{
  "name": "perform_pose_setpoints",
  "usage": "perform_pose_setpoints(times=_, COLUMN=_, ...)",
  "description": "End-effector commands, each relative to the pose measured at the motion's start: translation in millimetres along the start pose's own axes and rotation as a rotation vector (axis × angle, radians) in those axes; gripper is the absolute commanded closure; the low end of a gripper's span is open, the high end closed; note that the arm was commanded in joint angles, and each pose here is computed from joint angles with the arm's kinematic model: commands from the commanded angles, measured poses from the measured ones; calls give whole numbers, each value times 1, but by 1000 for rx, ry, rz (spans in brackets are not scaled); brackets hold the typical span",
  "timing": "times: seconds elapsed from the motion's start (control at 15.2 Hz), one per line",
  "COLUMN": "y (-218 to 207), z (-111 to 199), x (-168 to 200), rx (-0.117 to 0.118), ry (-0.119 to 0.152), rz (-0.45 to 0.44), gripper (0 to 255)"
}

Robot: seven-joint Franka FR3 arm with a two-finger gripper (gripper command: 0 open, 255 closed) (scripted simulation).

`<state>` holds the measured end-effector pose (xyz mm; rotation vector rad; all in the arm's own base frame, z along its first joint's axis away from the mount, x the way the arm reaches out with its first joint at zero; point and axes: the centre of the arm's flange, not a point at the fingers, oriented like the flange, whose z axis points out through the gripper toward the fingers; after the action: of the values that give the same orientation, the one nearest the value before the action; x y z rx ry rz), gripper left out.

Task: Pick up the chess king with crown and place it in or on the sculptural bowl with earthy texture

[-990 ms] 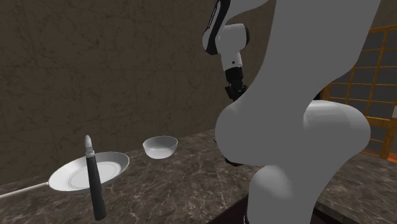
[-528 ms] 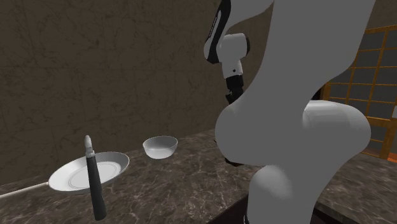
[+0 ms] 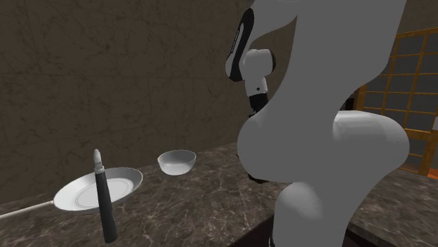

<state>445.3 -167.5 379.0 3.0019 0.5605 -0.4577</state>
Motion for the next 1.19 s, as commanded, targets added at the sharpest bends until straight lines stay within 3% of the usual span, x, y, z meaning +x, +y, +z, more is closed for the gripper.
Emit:
perform_pose_setpoints(times=0.0, y=0, z=5, x=2, rx=0, ry=1, rz=0, gripper=255)
perform_pose_setpoints(times=0.4, y=0, z=5, x=2, rx=0, ry=1, rz=0, gripper=255)
perform_pose_setpoints(times=0.46, y=0, z=5, x=2, rx=0, ry=1, rz=0, gripper=0)
perform_pose_setpoints(times=0.79, y=0, z=5, x=2, rx=0, ry=1, rz=0, gripper=0)
perform_pose_setpoints(times=1.06, y=0, z=-45, x=2, rx=0, ry=1, rz=0, gripper=0)
perform_pose_setpoints(times=1.12, y=0, z=-45, x=2, rx=0, ry=1, rz=0, gripper=0)
